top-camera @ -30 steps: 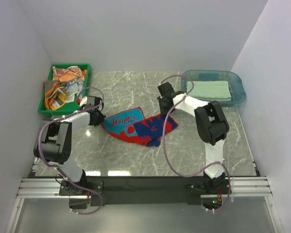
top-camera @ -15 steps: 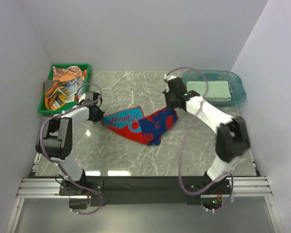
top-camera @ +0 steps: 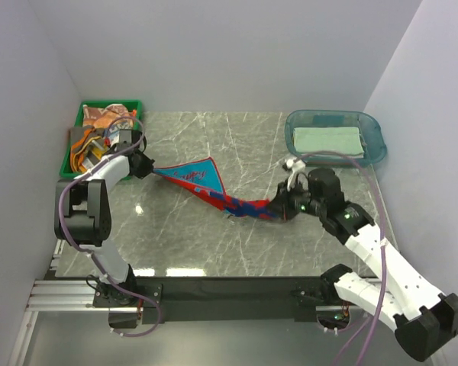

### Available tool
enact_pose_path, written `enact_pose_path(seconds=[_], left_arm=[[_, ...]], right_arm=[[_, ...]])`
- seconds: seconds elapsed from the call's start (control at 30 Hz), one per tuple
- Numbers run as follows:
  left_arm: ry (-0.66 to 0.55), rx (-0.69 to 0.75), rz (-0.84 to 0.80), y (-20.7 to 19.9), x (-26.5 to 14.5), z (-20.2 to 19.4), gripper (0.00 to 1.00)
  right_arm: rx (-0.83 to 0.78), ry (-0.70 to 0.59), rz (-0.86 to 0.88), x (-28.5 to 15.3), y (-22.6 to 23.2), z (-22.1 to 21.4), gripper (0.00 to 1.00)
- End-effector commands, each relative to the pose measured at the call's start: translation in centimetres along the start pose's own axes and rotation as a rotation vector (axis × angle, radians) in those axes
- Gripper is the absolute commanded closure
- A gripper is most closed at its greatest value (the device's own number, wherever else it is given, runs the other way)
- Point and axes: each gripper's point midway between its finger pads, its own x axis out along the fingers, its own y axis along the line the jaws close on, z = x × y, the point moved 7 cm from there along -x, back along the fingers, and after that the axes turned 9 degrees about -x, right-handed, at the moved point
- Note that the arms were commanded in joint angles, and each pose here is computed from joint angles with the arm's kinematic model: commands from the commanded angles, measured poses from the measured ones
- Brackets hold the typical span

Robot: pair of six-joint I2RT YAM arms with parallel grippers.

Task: Fold and stack the towels
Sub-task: Flatten out the crumpled towel

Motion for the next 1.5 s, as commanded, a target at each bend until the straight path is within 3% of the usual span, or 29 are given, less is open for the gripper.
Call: enact_pose_path(seconds=[0.0, 0.07, 0.13, 0.2, 0.3, 0.4, 0.43, 0.47, 0.53, 0.57, 0.63, 0.67, 0.77, 0.87, 1.0, 1.13, 1.17, 1.27, 1.47], left_arm=[[-0.01, -0.03, -0.02, 0.7, -1.4, 0.3, 0.99], [-0.028, -0.055, -0.019, 1.5, -1.8, 1.0, 0.99], [-0.028, -0.058, -0.021, 2.3, -2.1, 0.6, 0.99], [-0.019, -0.056, -0.006, 3.3, -2.1, 0.0, 0.99], [-0.015, -0.052, 0.003, 4.4, -2.3, -0.6, 0.99], [-0.017, -0.042, 0.011, 5.3, -2.8, -0.9, 0.94], [-0.025, -0.038, 0.005, 5.4, -3.4, -0.9, 0.92], [-0.032, -0.04, 0.003, 5.5, -3.7, -0.8, 0.86], [-0.052, -0.037, -0.016, 5.8, -4.9, -0.8, 0.77], [-0.067, -0.035, -0.017, 5.9, -5.4, -0.7, 0.6], [-0.113, -0.027, -0.047, 5.7, -7.3, -0.1, 0.45], [-0.124, -0.021, -0.034, 6.0, -8.0, 0.0, 0.3], [-0.224, -0.009, -0.072, 5.5, -11.0, 1.5, 0.17], [-0.227, 0.048, -0.174, 4.0, -13.1, 1.8, 0.18], [-0.152, 0.181, -0.306, -0.6, -14.5, 0.1, 0.29], [-0.011, 0.327, -0.31, -5.1, -11.7, -4.4, 0.38], [0.0, 0.358, -0.341, -7.0, -12.1, -5.6, 0.46], [0.027, 0.41, -0.311, -9.3, -9.7, -8.1, 0.56], [0.103, 0.466, -0.228, -11.1, -4.0, -11.8, 0.67]], right_arm=[[0.153, 0.098, 0.248, -1.6, 3.5, -3.8, 0.86], [0.234, 0.149, 0.346, -2.1, 4.9, -6.2, 0.74], [0.294, 0.184, 0.388, -2.9, 5.7, -8.1, 0.73], [0.314, 0.196, 0.394, -3.6, 6.1, -9.0, 0.61], [0.332, 0.241, 0.408, -4.4, 6.7, -10.1, 0.54], [0.346, 0.199, 0.285, -4.4, 6.0, -9.2, 0.47], [0.341, 0.168, 0.156, -4.1, 4.8, -8.6, 0.43], [0.346, 0.162, 0.092, -4.0, 4.2, -8.4, 0.35], [0.358, 0.125, 0.048, -2.9, 3.5, -7.4, 0.33], [0.379, 0.119, 0.026, -2.4, 3.3, -7.1, 0.32], [0.397, 0.099, 0.013, -1.2, 2.8, -5.9, 0.32], [0.398, 0.083, -0.032, -0.7, 2.2, -5.5, 0.32], [0.409, 0.069, -0.1, 1.3, 0.9, -4.9, 0.32], [0.416, 0.088, -0.161, 3.4, -0.4, -5.1, 0.34], [0.429, 0.135, -0.239, 5.9, -2.0, -6.2, 0.37], [0.431, 0.152, -0.279, 7.4, -2.9, -6.5, 0.39], [0.432, 0.168, -0.287, 7.7, -3.1, -6.8, 0.4], [0.426, 0.174, -0.304, 8.1, -3.4, -6.9, 0.41], [0.432, 0.209, -0.284, 8.9, -3.5, -7.7, 0.41]])
